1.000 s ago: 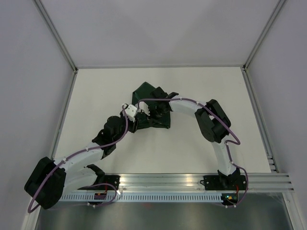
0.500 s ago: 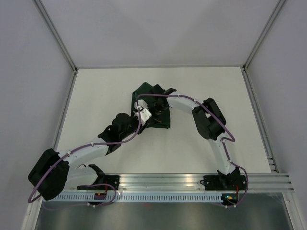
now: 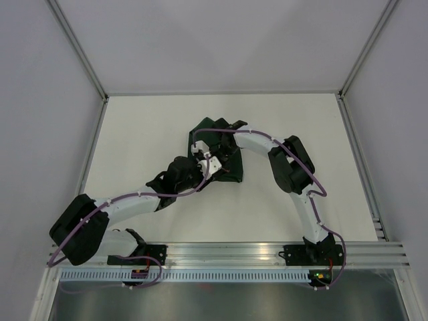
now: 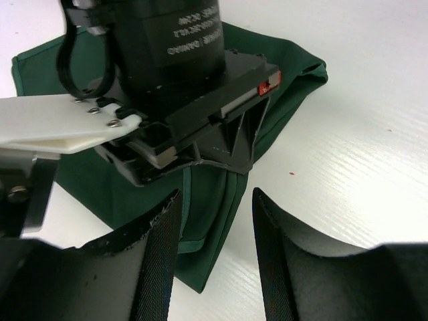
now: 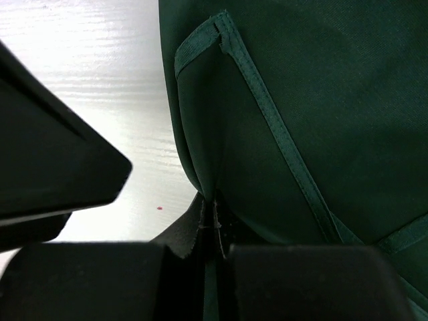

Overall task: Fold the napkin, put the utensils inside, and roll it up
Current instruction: Roll the napkin at the center of the board.

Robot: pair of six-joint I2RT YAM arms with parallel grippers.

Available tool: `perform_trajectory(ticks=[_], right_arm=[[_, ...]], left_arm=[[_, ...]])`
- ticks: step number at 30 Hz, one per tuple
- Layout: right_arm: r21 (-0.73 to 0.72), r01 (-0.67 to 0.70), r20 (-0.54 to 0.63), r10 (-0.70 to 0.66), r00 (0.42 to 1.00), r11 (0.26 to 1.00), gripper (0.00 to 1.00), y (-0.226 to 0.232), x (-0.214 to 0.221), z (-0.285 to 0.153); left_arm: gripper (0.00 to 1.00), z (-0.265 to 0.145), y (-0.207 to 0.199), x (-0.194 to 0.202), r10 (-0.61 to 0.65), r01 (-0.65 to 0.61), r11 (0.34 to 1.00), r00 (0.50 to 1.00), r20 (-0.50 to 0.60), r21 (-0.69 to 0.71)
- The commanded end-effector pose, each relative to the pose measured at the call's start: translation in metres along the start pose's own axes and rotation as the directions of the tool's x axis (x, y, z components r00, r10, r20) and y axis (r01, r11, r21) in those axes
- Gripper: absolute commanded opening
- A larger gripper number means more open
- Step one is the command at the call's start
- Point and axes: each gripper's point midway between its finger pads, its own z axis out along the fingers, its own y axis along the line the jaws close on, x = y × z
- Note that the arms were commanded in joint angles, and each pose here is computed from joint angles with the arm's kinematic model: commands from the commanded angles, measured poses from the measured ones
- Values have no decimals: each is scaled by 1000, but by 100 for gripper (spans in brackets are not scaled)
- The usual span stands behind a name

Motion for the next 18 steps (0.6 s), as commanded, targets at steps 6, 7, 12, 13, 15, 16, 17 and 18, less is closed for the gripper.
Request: perform_trajectory(ticks=[6,7,12,13,15,16,17,18], right_arm=[[-78,-122,-144,110,983,989,5,7,66,5],[-88,-128,-144,114,983,988,5,7,68,4],[-127,-151,-160,130,979,980,4,14,77,2],[-131,-153,-160,131,978,980,4,14,79,1],[-148,-162,-167,137,976,976,4,17,82,1],[-150,-168,-167,142,976,974,4,17,83,1],[-157,-177,-174,149,973,972,4,18,86,0],[-160,-177,-174,149,973,971,4,18,86,0]], left_arm=[[52,19,-12,-11,106,-106,993,994,-5,49],[53,20,-13,-11,107,-106,993,994,-5,56],[54,28,-20,-13,147,-144,986,988,-35,89],[54,33,-22,-12,154,-149,984,987,-45,98],[55,37,-29,-12,175,-168,978,983,-47,126],[56,42,-32,-11,183,-174,975,981,-55,138],[56,44,-37,-9,195,-183,971,979,-63,157],[56,46,-41,-9,203,-189,967,977,-66,171]])
